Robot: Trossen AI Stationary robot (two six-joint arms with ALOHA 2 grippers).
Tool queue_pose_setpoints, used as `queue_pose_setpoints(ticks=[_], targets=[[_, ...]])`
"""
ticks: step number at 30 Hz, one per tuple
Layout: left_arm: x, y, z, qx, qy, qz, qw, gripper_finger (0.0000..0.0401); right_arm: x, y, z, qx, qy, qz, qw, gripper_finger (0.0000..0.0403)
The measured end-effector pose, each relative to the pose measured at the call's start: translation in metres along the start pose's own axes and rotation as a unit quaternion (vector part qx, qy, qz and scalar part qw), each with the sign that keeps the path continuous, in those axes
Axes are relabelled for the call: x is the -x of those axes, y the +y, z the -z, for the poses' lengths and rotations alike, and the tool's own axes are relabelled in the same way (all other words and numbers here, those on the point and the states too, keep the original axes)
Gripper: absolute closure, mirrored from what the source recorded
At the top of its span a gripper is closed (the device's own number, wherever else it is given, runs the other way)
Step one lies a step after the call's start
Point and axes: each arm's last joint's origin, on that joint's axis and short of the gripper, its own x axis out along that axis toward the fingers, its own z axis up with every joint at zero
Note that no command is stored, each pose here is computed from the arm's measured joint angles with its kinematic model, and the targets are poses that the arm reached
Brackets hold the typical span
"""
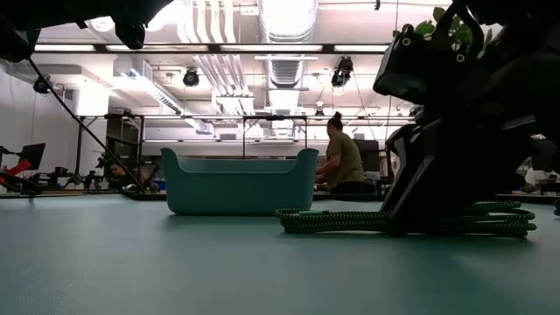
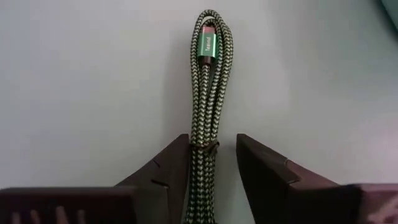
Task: Pick and place USB-C Cables
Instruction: Put the green black charger cable into the green bin
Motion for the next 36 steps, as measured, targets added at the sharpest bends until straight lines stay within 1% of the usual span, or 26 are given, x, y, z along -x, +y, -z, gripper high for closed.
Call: queue_pose_setpoints(ticks=[9,17,21,30,36], targets=[[0.0,0.0,0.0,-0.001,0.002,0.0,1.0,0.0264,0.001,-0.001,-0.001,0.0,0.001,0.001,1.0,0.0379],[0.0,0.0,0.0,-0.001,0.002,0.0,1.0,0.0264,0.008,-0.002,-0.004,0.005,-0.002,-0.003,1.0,0.038],[0.0,0.0,0.0,-0.001,0.002,0.0,1.0,0.0264,0.016,0.0,-0.01,0.006,-0.018,-0.013,1.0,0.038],[0.0,0.0,0.0,-0.001,0.002,-0.002,1.0,0.0264,0.04,0.01,-0.022,0.047,-0.072,-0.029,0.996,0.038],[-0.001,0.0,-0.002,0.002,-0.004,-0.003,1.0,0.0264,0.047,0.013,-0.027,0.081,-0.102,-0.016,0.991,0.038]])
